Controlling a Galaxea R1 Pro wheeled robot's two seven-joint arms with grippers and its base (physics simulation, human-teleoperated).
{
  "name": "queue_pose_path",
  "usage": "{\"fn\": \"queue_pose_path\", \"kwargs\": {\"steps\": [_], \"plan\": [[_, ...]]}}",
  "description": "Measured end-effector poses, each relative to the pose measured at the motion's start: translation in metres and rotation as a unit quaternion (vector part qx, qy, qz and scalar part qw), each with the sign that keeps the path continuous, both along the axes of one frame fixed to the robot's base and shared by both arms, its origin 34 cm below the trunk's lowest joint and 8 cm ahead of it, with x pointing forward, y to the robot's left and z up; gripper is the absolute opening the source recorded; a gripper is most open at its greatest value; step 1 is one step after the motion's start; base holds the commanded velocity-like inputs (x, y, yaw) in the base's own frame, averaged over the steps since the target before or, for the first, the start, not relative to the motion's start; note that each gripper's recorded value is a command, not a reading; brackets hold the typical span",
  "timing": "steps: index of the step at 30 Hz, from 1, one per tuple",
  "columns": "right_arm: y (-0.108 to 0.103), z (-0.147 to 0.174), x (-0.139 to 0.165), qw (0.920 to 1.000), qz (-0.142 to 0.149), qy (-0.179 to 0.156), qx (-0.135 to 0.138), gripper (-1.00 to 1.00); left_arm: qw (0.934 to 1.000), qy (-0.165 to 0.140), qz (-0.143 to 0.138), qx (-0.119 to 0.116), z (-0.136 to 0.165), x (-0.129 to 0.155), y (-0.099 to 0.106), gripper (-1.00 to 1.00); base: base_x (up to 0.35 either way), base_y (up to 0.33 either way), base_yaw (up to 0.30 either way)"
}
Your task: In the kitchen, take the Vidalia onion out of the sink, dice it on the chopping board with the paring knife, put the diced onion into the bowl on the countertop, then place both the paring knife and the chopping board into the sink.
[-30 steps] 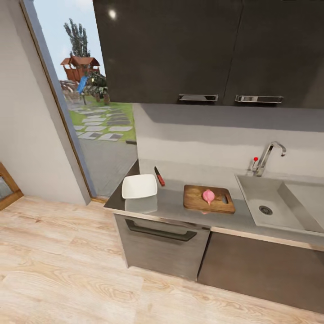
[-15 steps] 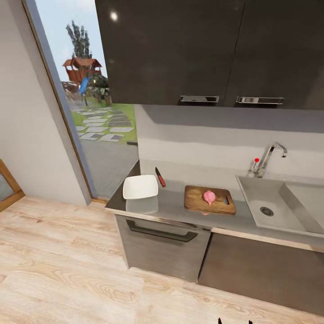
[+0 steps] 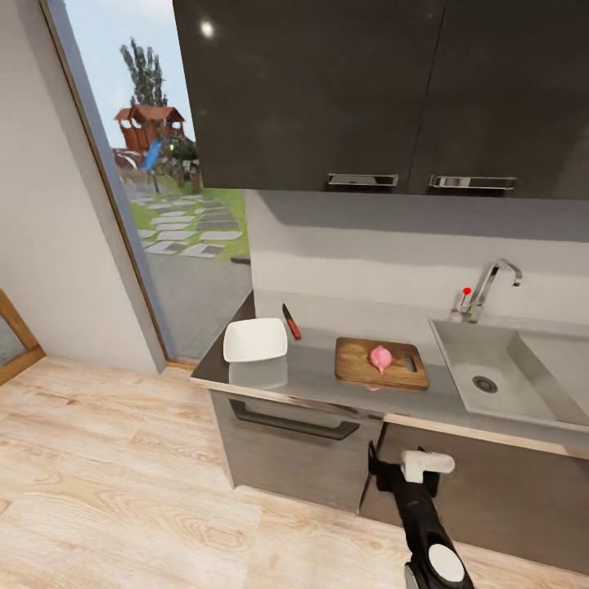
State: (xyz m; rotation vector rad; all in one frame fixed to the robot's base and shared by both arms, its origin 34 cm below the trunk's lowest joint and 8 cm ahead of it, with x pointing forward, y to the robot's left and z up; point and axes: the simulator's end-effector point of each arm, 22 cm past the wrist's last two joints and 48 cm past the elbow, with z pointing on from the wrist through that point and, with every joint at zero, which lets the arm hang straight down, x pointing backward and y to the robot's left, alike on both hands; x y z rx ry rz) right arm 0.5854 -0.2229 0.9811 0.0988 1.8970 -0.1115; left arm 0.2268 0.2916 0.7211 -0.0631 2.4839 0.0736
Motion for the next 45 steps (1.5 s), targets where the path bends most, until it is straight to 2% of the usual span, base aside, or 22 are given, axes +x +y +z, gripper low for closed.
{"fn": "queue_pose_path", "kwargs": {"steps": [3,7,11,12,13,18,19,23,28,38,45], "plan": [[0.017,0.028,0.033,0.9999,0.002,-0.012,0.005,1.0,1.0,0.0,0.0,0.0,0.0,0.0,0.0,1.0,0.0,0.0,0.0],[0.033,0.061,0.066,0.9997,0.008,-0.02,-0.011,1.0,1.0,0.0,0.0,0.0,0.0,0.0,0.0,1.0,0.0,0.0,0.0],[0.034,0.082,0.085,0.9992,0.011,-0.022,-0.032,1.0,1.0,0.0,0.0,0.0,0.0,0.0,0.0,1.0,0.0,0.0,0.0],[0.033,0.103,0.103,0.9984,0.01,-0.024,-0.05,1.0,1.0,0.0,0.0,0.0,0.0,0.0,0.0,1.0,0.0,0.0,0.0],[0.032,0.116,0.114,0.998,0.009,-0.027,-0.056,1.0,1.0,0.0,0.0,0.0,0.0,0.0,-0.001,1.0,0.0,0.0,0.0],[0.032,0.149,0.145,0.9973,0.008,-0.021,-0.07,1.0,1.0,0.0,0.0,-0.002,0.0,0.0,-0.002,1.0,0.091,0.0,0.0],[0.034,0.155,0.16,0.9968,0.01,-0.014,-0.078,1.0,1.0,0.0,0.001,-0.003,0.0,0.0,-0.004,1.0,0.25,0.0,0.0],[0.038,0.144,0.175,0.9961,0.018,0.008,-0.086,1.0,1.0,0.0,0.002,-0.004,0.0,0.0,-0.005,1.0,0.281,-0.02,0.0],[0.042,0.135,0.178,0.996,0.024,0.02,-0.084,1.0,1.0,0.0,0.002,-0.004,0.0,-0.001,-0.005,1.0,0.303,-0.089,0.0],[0.057,0.126,0.178,0.998,0.042,0.029,-0.036,1.0,1.0,0.0,0.002,-0.004,0.0,0.0,-0.005,1.0,0.305,-0.127,0.0],[0.075,0.124,0.177,0.9963,0.079,0.032,-0.016,1.0,1.0,0.0,0.002,-0.003,0.0,-0.001,-0.005,1.0,0.301,-0.11,0.0]]}}
